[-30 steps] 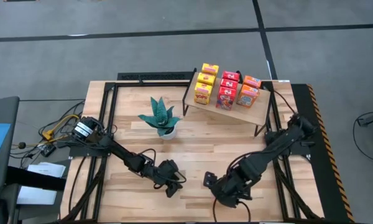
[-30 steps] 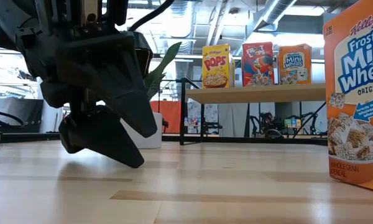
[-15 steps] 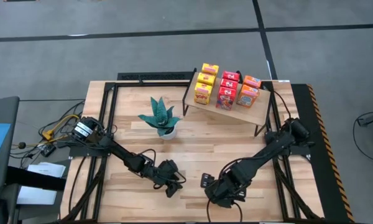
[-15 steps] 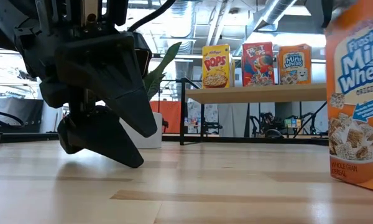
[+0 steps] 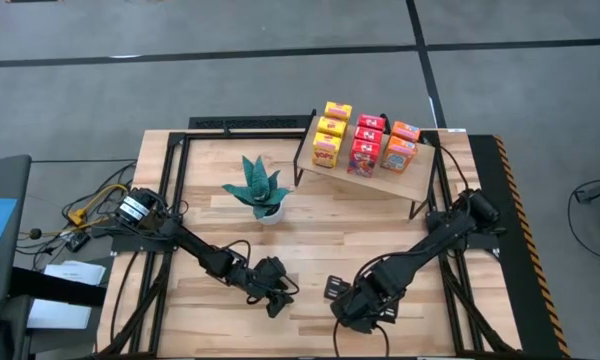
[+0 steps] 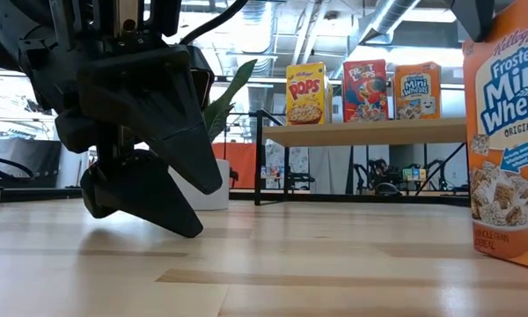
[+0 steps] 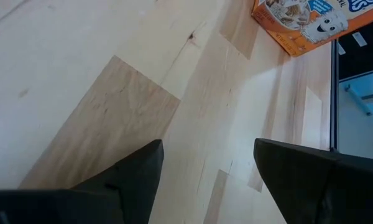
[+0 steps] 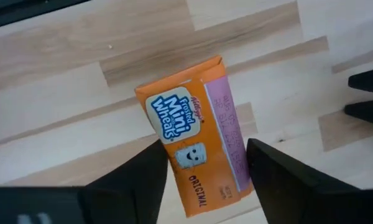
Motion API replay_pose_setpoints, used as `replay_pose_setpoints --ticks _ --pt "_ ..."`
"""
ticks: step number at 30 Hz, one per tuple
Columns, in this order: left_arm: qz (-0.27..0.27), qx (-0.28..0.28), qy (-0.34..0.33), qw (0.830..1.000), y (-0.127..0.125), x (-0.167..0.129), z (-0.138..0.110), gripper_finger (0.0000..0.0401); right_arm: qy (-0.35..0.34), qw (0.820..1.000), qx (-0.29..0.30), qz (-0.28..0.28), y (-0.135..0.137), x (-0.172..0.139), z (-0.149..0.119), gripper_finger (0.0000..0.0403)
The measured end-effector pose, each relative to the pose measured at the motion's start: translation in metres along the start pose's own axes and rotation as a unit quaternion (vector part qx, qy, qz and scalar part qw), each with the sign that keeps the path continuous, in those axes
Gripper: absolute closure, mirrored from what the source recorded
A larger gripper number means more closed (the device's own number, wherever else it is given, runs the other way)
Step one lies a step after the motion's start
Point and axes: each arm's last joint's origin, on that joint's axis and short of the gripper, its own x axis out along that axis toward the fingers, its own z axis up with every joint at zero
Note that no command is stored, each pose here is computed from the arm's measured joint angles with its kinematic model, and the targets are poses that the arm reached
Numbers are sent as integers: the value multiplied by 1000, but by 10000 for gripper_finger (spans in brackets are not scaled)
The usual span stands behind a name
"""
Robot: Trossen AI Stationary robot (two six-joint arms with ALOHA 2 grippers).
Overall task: Stack cereal on shelf
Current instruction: Put the orange cereal box on the shelf aligned with the other orange cereal boxes
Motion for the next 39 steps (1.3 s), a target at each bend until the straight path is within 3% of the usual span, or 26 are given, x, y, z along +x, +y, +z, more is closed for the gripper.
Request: replay_pose_setpoints --ticks 12,16,21,27,36,39 --pt "0 0 0 1000 0 0 0 152 -2 991 135 -1 -1 -3 1 240" --pt "-1 -2 1 1000 0 0 0 152 -6 976 218 -2 -8 -14 -1 244" --pt "-5 -11 -1 1000 -1 0 0 152 8 944 330 -3 -20 -40 -18 238" --pt "-19 -18 -5 1000 -3 0 2 152 -6 889 458 -26 -21 -99 -60 238" --pt "-19 -26 -11 999 -3 0 2 152 5 754 635 -166 13 -193 -148 241" --pt "-20 -27 -10 999 -3 0 2 152 8 723 665 -189 24 -210 -172 238"
